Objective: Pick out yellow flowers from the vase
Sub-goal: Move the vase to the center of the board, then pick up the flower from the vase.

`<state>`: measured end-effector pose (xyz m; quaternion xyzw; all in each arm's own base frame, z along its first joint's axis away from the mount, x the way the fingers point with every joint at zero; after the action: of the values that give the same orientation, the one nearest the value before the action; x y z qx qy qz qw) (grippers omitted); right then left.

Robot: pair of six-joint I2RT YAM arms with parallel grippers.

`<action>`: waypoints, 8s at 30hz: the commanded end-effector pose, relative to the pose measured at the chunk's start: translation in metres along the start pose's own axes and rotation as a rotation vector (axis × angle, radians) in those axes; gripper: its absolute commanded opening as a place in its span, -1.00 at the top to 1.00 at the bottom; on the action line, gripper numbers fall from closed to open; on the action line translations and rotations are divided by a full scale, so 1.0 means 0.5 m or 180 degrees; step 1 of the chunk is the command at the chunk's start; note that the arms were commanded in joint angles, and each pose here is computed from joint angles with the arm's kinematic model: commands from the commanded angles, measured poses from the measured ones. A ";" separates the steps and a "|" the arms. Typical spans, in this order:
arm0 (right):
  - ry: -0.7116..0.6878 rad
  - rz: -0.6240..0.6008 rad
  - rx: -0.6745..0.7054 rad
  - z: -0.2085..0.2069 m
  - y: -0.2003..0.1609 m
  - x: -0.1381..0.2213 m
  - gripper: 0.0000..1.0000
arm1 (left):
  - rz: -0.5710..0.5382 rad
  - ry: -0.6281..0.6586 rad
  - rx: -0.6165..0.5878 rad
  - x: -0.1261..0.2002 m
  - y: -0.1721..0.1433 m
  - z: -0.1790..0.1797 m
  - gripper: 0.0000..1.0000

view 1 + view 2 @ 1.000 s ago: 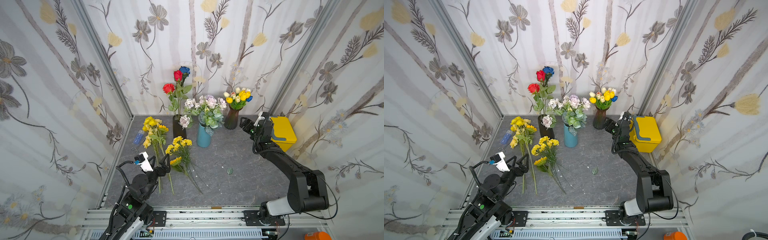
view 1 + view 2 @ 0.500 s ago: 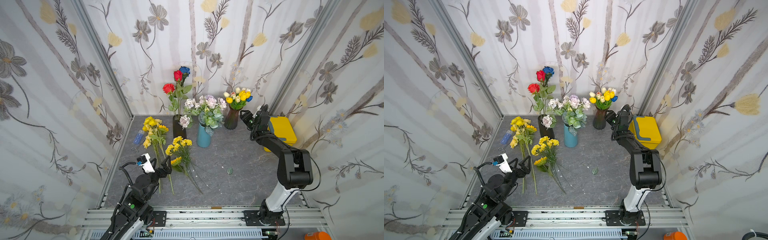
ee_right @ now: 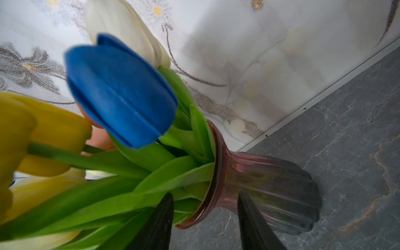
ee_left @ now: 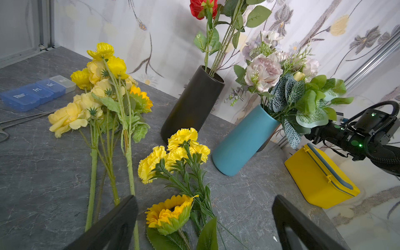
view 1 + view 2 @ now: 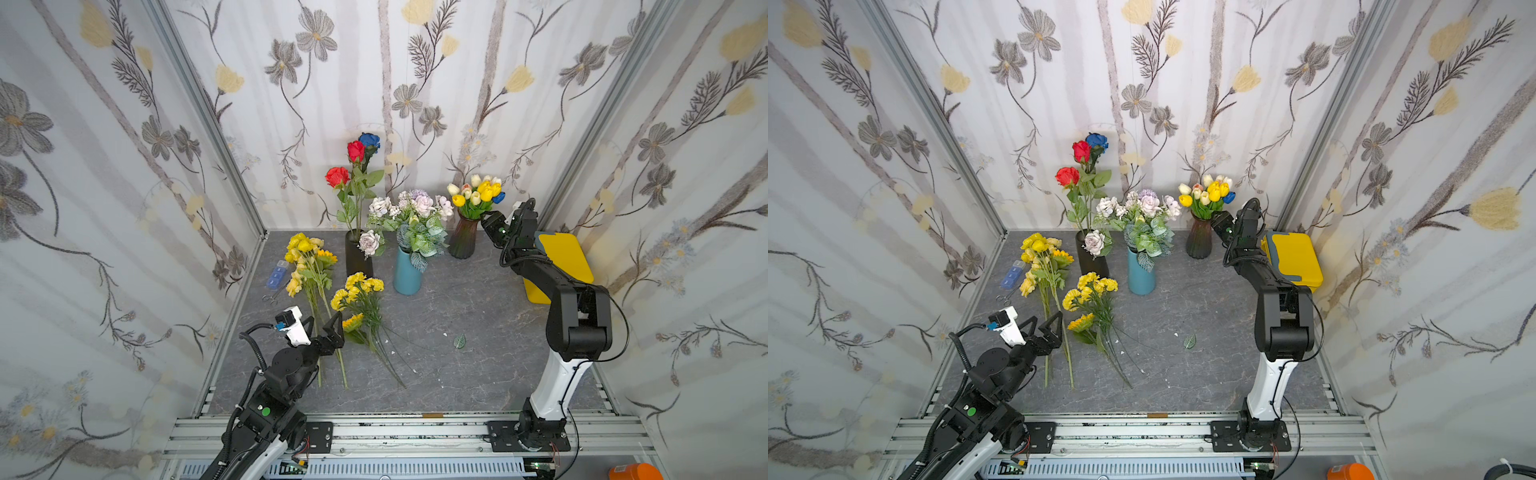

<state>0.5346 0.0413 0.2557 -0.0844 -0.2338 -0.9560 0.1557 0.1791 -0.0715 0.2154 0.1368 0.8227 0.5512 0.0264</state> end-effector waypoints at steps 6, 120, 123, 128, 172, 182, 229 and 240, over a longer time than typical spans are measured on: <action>-0.0170 0.0211 0.0056 0.004 0.001 -0.020 0.17 | -0.0088 -0.0021 0.0000 0.000 0.012 -0.004 -1.00; -0.0634 0.0945 0.1064 0.034 -0.051 0.264 0.34 | -0.0016 0.0026 0.0030 -0.004 0.007 -0.002 -1.00; -0.0654 0.0878 0.1096 0.036 -0.048 0.278 0.28 | -0.0022 0.0027 0.0037 -0.004 0.009 -0.003 -1.00; -0.0720 0.0668 0.1153 0.035 -0.039 0.318 0.16 | -0.0023 0.0014 0.0034 -0.005 0.014 -0.007 -1.00; 0.1226 -0.1435 0.3312 0.089 -0.208 0.493 0.36 | 0.0156 -0.0491 0.0015 -0.064 0.043 -0.084 -1.00; 0.1069 -0.1465 0.3413 0.081 -0.204 0.458 0.55 | 0.0159 -0.0464 0.0000 -0.061 0.041 -0.081 -1.00; 0.1672 -0.0556 0.2688 0.391 -0.112 0.666 0.98 | -0.0138 -0.2073 -0.1253 -0.131 0.142 -0.394 -0.57; 0.2297 0.0393 0.2181 0.409 -0.176 0.674 0.99 | -0.0240 -0.2490 -0.1879 -0.190 0.105 -0.525 -0.35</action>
<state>0.2137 0.1165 0.4766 0.2777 -0.4939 -0.7834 0.2554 0.2265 -0.3041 0.3488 0.3117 0.5886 0.6521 0.3623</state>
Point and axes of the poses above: each gripper's point midway between its finger pads, its own x axis back along the fingers, its own z axis along the line the jaws close on, y = z × x, the point moved 6 cm from there along x, back along the fingers, and after that the axes turned 9 degrees about -x, right-handed, at the moved point
